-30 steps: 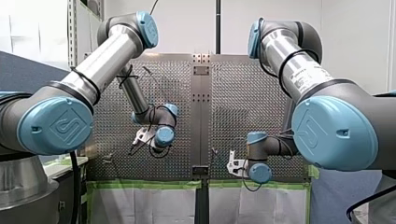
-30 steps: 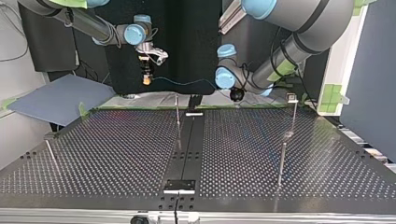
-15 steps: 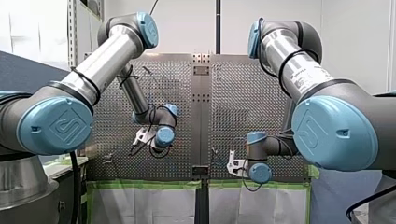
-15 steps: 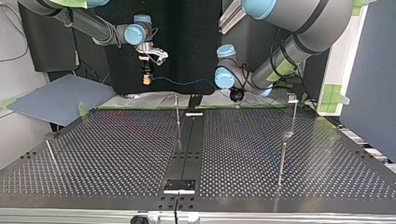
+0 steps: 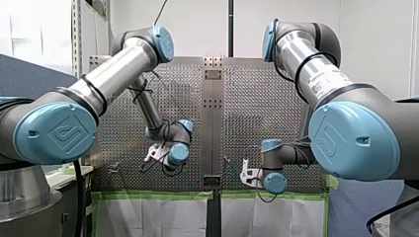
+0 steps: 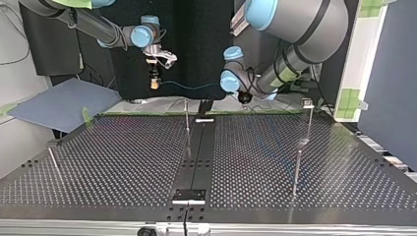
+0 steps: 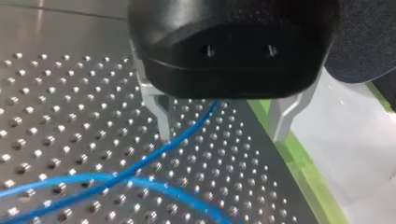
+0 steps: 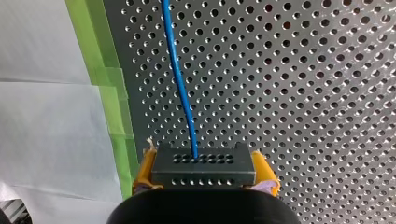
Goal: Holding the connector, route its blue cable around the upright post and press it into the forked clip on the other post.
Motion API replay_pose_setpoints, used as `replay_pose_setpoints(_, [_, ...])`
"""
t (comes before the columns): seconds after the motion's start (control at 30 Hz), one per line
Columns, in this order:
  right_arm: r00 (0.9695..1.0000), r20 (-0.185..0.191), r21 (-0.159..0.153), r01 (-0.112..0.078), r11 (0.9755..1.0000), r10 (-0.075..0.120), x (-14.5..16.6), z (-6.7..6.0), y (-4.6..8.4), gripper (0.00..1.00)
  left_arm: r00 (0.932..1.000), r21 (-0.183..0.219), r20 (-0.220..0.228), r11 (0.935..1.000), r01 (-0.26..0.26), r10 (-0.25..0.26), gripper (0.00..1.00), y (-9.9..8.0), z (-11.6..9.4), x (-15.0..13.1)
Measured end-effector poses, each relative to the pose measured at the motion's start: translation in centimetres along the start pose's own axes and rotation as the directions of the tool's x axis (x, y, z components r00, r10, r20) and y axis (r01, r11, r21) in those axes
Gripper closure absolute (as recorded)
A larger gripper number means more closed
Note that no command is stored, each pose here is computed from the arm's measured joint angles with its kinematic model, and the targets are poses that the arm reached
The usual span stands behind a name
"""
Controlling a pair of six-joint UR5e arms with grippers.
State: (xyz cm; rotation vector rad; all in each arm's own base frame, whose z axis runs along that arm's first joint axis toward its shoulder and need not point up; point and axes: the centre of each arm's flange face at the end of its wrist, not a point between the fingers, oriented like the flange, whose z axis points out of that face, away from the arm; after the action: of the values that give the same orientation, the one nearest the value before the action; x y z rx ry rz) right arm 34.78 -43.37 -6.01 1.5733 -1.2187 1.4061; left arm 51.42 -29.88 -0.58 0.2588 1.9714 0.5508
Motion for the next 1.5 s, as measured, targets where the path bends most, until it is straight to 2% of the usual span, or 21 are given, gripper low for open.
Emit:
replay_pose_setpoints(0.43, [1.0000, -0.001, 0.000, 0.000, 1.0000, 0.000, 0.1, 0.1, 0.0, 1.00, 0.9993, -0.016, -0.011, 0.9993, -0.035, 0.034, 0.00, -2.0, 1.6, 1.9])
replay_pose_setpoints(0.67, [1.0000, -0.002, 0.001, 0.003, 1.0000, -0.003, 0.2, 0.3, -0.1, 1.00, 0.9998, 0.039, 0.018, 0.9993, 0.000, -0.001, 0.00, -4.9, 1.8, 3.7])
replay_pose_setpoints(0.93, [1.0000, -0.002, 0.000, 0.003, 1.0000, -0.003, 0.3, 0.4, -0.1, 1.00, 0.9960, 0.105, 0.051, 0.9921, 0.068, -0.074, 0.00, -6.1, 2.0, 3.5])
replay_pose_setpoints(1.23, [0.9999, -0.009, -0.004, 0.006, 1.0000, -0.006, 0.5, 0.9, 0.1, 1.00, 0.9881, 0.189, 0.051, 0.9729, 0.133, -0.145, 0.00, -7.2, 1.5, 3.2])
replay_pose_setpoints(1.5, [0.9999, 0.007, -0.008, 0.009, 0.9999, -0.009, 0.8, 1.5, 0.2, 1.00, 0.9765, 0.263, 0.039, 0.9449, 0.194, -0.212, 0.00, -7.9, 1.2, 3.1])
